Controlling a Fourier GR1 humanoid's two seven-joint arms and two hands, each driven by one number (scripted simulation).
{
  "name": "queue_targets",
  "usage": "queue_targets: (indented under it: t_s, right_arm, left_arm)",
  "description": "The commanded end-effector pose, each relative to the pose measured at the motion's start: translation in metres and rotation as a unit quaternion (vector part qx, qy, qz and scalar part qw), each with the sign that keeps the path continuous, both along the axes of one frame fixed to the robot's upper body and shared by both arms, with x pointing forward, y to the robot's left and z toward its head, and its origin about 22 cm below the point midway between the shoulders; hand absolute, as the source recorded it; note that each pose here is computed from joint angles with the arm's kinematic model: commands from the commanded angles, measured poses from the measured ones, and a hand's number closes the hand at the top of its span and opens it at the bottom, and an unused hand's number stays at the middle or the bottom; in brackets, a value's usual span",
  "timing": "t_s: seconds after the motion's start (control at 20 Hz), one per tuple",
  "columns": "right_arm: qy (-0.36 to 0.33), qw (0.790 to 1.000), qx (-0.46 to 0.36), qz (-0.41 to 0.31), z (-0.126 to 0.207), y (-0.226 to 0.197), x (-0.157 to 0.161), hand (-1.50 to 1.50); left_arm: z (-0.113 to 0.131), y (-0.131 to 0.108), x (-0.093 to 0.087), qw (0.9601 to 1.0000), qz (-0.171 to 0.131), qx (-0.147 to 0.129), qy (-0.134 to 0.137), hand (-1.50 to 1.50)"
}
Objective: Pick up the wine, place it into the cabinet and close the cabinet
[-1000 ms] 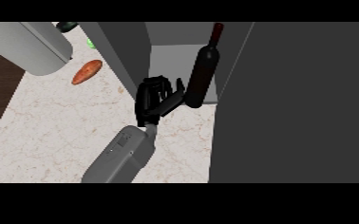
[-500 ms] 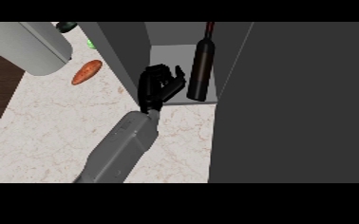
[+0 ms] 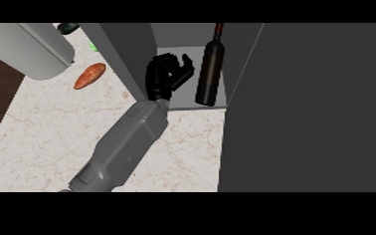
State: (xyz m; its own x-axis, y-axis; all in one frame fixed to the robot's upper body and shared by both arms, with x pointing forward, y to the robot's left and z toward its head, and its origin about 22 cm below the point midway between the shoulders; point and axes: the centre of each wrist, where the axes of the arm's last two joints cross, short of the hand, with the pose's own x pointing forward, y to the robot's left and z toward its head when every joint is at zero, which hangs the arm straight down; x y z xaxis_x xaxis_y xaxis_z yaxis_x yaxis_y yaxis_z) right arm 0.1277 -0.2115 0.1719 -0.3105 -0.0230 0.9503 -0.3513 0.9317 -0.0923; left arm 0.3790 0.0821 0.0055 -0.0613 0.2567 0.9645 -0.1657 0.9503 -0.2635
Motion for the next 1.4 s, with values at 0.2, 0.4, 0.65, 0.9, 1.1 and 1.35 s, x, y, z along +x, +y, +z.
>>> queue_targets:
  t_s: [0.2,0.4,0.65,0.9,1.1,1.35]
  right_arm:
    - [-0.018,0.999,0.038,0.034,0.027,-0.004,-0.03,-1.5]
    - [-0.016,0.999,0.033,0.02,0.022,-0.012,-0.037,-1.5]
    - [-0.02,0.998,0.045,0.033,0.01,0.003,-0.012,-1.5]
    - [-0.025,0.998,0.043,0.04,0.013,0.005,-0.024,-1.5]
    - [-0.023,0.998,0.036,0.05,0.018,-0.002,-0.035,-1.5]
    - [-0.021,0.998,0.046,0.038,0.015,0.004,-0.026,-1.5]
  left_arm:
    - [0.029,-0.004,0.031,0.9998,0.014,0.009,-0.007,1.5]
    - [0.035,0.006,0.041,0.9973,0.041,0.06,-0.009,1.5]
    - [0.042,0.013,0.052,0.9865,0.084,0.14,-0.012,1.5]
    - [0.034,0.039,0.057,0.9712,0.11,0.211,0.003,-1.5]
    - [0.026,0.049,0.056,0.9694,0.117,0.215,0.02,-1.5]
    - [0.032,0.04,0.058,0.9634,0.124,0.236,0.028,-1.5]
